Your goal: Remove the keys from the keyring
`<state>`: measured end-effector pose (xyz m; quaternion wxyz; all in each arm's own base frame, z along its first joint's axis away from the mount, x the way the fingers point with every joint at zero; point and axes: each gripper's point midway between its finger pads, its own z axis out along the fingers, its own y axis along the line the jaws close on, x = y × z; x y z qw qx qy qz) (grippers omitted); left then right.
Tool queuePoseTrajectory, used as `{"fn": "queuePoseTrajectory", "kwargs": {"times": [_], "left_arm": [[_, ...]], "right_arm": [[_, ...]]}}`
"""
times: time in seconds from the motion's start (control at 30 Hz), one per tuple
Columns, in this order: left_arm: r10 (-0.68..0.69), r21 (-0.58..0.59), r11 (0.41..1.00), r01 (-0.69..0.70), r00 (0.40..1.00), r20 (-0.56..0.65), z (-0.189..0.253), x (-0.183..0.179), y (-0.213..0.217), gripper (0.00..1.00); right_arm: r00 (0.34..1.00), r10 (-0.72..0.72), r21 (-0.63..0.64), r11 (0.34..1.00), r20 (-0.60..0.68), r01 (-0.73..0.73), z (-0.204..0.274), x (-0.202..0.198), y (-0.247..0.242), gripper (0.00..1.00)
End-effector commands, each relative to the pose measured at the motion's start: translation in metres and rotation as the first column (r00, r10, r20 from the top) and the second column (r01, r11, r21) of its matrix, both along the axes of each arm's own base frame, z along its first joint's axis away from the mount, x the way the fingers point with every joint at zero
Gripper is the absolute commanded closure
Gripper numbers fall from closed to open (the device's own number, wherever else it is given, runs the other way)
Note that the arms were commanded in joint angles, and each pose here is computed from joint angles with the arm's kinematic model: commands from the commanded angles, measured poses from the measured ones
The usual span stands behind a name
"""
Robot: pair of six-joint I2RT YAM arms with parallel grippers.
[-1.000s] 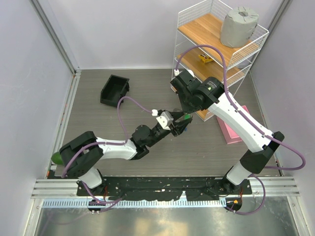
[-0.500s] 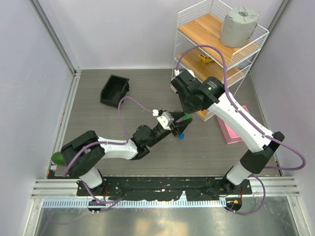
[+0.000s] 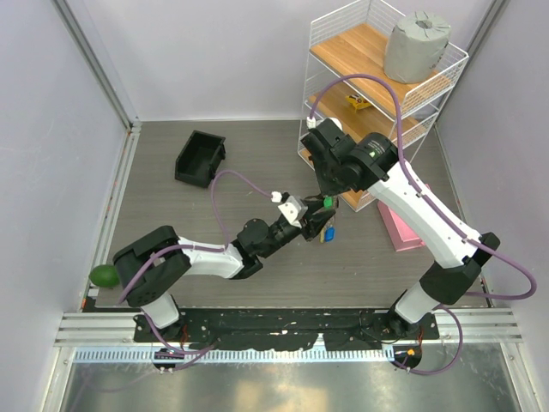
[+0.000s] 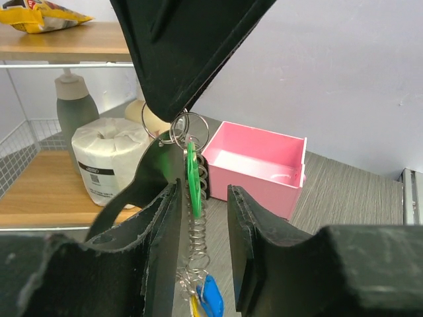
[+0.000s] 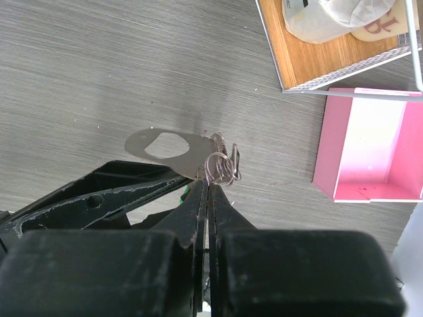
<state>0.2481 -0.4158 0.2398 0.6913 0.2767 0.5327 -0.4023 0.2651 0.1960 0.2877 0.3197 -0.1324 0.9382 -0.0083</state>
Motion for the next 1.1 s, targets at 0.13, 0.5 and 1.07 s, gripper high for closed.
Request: {"fn": "queuePoseTrajectory", "kwargs": {"times": [0.13, 0.5, 1.07], "left_arm": [[0.028, -0.065, 0.998, -0.027, 0.999, 0.018, 0.022, 0.008, 0.004, 0.65], [0.042, -0.067, 0.997, -0.04, 0.999, 0.023, 0.027, 0.013, 0.002, 0.84], [0.11, 0.054, 0.993, -0.108, 0.993, -0.033, -0.011, 0.023, 0.027, 1.0]], "right_arm": [[0.999, -0.013, 0.071, 0.997, 0.049, 0.009, 0.024, -0.007, -0.005, 0.95], [1.0, 0.004, 0.081, 0.997, 0.018, -0.005, 0.017, -0.011, -0.002, 0.95], [0.996, 0.091, -0.031, 0.995, 0.004, -0.091, 0.02, -0.021, -0.021, 0.95]]}}
